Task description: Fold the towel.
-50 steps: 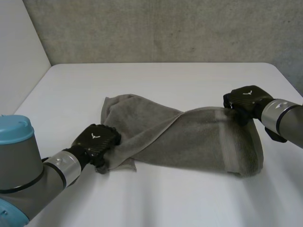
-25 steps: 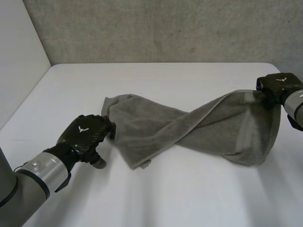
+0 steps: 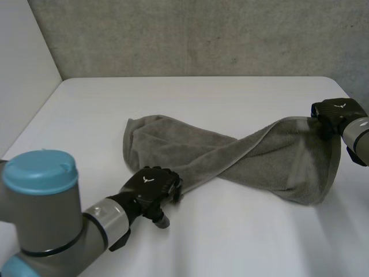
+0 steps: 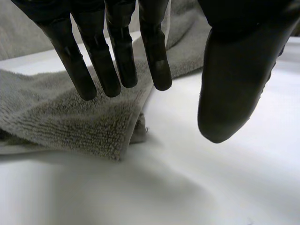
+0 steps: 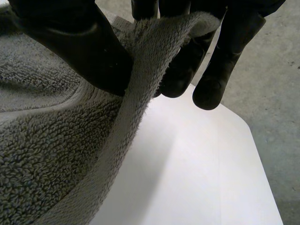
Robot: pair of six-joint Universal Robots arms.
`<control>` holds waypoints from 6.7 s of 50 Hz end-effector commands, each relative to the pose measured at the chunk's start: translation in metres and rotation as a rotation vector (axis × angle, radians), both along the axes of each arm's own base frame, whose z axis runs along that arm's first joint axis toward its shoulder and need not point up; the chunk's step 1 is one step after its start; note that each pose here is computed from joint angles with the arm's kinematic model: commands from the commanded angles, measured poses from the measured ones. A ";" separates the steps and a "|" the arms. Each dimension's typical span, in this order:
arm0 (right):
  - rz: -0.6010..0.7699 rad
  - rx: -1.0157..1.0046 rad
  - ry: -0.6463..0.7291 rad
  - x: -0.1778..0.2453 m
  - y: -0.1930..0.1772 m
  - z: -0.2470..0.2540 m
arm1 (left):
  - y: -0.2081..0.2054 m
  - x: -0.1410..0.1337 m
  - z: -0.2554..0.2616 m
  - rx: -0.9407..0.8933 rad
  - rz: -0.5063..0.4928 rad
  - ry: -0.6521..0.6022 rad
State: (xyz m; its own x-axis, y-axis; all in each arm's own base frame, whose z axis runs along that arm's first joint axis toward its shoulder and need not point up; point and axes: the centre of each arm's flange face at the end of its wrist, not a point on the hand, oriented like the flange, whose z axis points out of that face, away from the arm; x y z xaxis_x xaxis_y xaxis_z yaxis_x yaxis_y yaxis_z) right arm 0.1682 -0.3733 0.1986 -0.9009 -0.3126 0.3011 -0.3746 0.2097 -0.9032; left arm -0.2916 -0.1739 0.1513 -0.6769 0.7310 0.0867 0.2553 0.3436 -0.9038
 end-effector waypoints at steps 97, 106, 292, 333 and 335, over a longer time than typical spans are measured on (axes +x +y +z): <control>0.463 0.030 0.345 0.060 0.064 0.101 | -0.136 0.072 0.127 -0.320 0.224 -0.349; 0.249 -0.736 0.129 0.104 0.032 0.241 | -0.182 0.053 0.261 -0.863 0.341 -0.105; 0.430 0.143 0.243 0.020 0.082 0.032 | -0.168 0.071 -0.019 -0.592 0.137 -0.246; 0.124 0.090 0.183 -0.012 0.043 0.022 | -0.160 0.083 -0.035 -0.428 0.152 -0.297; 0.125 0.088 0.181 -0.012 0.043 0.022 | -0.158 0.083 -0.035 -0.414 0.147 -0.304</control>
State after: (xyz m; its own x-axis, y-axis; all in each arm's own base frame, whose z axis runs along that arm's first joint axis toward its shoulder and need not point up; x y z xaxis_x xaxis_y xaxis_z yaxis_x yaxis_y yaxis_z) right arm 0.1561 -0.3303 0.2225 -0.7858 -0.4466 0.4279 -0.5607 0.2221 -0.7977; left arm -0.2093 -0.3365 0.1182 -0.7434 0.5404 -0.3941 0.4724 0.0071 -0.8814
